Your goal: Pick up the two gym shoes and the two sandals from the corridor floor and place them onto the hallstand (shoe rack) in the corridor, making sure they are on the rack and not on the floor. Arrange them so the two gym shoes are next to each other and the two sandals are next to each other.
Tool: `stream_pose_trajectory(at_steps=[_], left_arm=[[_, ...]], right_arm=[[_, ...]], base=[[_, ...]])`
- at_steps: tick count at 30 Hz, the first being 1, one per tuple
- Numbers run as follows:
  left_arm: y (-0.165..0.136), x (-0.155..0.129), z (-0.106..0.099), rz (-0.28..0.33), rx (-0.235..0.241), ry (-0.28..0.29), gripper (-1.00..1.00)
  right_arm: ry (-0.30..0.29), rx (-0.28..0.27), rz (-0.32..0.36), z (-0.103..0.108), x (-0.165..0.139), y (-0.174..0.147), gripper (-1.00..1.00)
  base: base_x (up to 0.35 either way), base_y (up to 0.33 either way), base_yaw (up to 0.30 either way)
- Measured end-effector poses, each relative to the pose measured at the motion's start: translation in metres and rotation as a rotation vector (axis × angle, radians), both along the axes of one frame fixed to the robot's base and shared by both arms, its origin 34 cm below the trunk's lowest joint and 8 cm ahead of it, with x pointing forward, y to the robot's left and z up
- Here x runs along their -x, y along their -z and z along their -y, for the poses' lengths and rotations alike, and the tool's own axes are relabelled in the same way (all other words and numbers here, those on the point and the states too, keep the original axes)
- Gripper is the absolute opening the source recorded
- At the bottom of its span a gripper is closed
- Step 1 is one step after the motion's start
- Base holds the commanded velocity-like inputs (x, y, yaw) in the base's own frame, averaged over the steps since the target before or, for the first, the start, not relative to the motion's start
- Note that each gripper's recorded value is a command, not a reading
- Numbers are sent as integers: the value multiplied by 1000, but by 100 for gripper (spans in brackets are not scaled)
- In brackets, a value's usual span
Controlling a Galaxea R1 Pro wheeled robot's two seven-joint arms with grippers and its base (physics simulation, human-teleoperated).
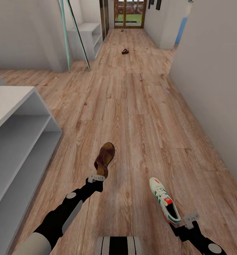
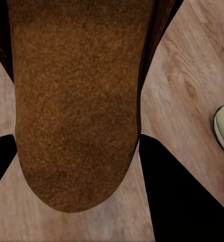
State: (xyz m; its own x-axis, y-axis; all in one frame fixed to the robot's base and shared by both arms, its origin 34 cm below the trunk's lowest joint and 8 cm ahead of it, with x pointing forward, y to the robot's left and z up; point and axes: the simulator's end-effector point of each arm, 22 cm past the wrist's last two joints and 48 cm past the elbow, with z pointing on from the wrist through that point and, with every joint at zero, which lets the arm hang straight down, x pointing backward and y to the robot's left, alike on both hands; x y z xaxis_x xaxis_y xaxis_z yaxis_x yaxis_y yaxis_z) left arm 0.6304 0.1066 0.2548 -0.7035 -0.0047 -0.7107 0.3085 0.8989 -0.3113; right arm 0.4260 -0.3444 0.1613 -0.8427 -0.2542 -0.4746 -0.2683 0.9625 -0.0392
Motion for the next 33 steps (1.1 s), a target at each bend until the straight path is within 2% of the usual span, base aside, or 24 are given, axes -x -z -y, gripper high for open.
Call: stream_pose_trajectory(at_steps=[4,9,12,23,33], left_arm=[[-14,-6,8,19,17,8,-100],[-46,-23,19,79,46,20,-100],[-55,-26,22,83,50,28,-100],[-32,-17,24,29,49,35,-100],[-32,-17,24,29,49,35,-100]], right_arm=[[2,0,0,0,0,0,100],[2,1,2,0,-1,0,100],[2,1,4,0,-1,-1,100],[2,0,-40,0,14,15,100],[2,1,-41,1,14,16,100]], base=[[0,0,0],[0,0,0],[0,0,0],[0,0,0],[0,0,0]])
